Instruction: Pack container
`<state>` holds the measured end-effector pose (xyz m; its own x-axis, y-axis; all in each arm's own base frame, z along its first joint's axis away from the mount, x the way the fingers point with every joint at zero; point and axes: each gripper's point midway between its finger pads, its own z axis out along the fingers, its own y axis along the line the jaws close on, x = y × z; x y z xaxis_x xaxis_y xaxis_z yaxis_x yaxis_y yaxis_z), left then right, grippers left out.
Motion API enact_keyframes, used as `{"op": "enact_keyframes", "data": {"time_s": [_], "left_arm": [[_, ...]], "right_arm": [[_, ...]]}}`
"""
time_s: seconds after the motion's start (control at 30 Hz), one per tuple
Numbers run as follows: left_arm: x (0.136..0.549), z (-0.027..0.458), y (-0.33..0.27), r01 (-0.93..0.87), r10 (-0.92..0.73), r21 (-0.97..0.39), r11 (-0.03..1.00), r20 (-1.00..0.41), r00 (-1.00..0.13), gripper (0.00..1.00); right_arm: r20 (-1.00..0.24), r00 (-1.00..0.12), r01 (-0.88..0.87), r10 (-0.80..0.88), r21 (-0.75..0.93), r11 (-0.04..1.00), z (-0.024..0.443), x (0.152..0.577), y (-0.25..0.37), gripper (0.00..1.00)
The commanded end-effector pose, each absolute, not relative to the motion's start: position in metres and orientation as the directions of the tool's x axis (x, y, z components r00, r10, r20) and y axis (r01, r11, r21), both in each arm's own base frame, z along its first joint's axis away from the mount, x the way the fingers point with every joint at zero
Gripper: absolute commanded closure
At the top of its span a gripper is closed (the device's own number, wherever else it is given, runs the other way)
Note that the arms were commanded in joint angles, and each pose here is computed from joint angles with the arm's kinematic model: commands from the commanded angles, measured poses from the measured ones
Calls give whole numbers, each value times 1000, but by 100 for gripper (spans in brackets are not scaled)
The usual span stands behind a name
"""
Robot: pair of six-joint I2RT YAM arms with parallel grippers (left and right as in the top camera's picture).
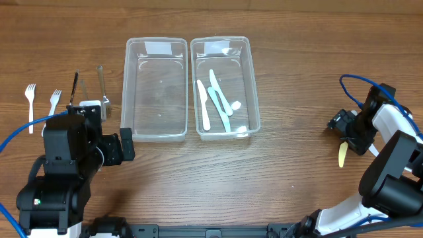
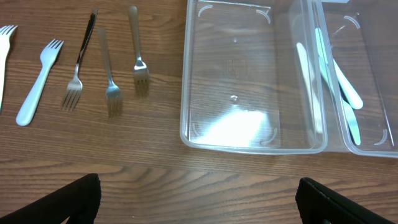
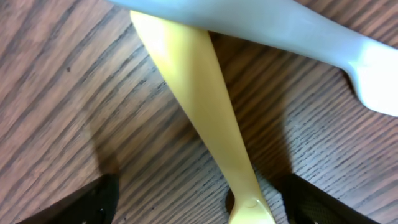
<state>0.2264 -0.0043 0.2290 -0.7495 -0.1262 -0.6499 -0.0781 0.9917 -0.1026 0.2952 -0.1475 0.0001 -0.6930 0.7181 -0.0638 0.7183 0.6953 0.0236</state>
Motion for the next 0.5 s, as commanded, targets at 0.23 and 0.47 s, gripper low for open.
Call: {"op": "enact_keyframes", "data": {"time_s": [0.23, 0.47], "left_arm": [[227, 238, -6, -78, -143, -127, 989, -665, -733, 0], [227, 238, -6, -78, -143, -126, 989, -661, -736, 0]], "right_arm": [[-85, -694, 714, 715, 44, 699, -4, 302, -150, 46], [-113, -691, 713, 714, 55, 699, -3, 309, -153, 55]]}}
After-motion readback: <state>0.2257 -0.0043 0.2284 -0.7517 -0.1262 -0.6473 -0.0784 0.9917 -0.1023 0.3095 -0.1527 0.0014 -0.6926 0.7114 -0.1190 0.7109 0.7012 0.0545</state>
